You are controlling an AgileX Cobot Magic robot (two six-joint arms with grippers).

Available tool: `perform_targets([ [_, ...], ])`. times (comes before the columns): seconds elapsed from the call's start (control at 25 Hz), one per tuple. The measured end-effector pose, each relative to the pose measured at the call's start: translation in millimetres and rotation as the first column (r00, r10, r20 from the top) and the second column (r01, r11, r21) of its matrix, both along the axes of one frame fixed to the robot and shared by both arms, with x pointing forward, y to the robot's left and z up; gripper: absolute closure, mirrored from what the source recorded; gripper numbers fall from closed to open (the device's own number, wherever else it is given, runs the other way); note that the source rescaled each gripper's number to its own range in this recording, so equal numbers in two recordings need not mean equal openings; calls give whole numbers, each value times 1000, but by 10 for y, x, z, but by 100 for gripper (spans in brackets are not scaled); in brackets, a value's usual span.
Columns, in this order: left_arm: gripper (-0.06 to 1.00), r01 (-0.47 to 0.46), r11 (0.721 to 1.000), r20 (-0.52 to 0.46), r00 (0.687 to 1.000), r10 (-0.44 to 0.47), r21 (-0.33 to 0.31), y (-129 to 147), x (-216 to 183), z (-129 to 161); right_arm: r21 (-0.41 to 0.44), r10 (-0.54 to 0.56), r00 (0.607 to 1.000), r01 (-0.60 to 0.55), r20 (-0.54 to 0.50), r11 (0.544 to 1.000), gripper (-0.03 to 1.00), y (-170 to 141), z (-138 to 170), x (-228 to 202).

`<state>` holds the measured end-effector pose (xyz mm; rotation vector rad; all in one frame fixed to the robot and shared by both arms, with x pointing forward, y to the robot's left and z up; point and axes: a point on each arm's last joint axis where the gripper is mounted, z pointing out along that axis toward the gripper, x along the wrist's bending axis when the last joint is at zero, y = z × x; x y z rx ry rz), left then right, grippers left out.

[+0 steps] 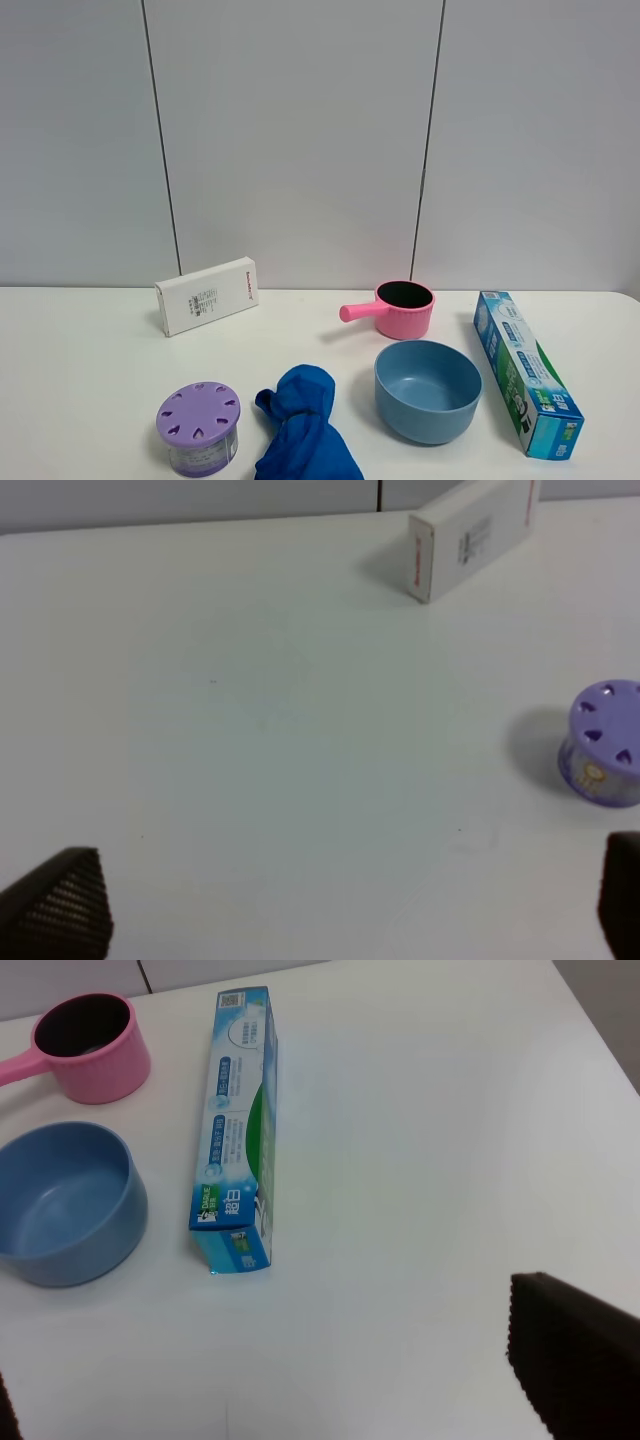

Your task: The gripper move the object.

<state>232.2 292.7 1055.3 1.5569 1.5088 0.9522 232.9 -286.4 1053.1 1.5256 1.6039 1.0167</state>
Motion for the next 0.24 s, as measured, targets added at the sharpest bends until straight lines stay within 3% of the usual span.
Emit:
perform_targets([
  [0.24, -5, 0, 1000, 0, 1000, 0, 0, 0, 0, 0, 0, 0, 1000, 0, 0, 1000, -3, 0, 0, 0],
])
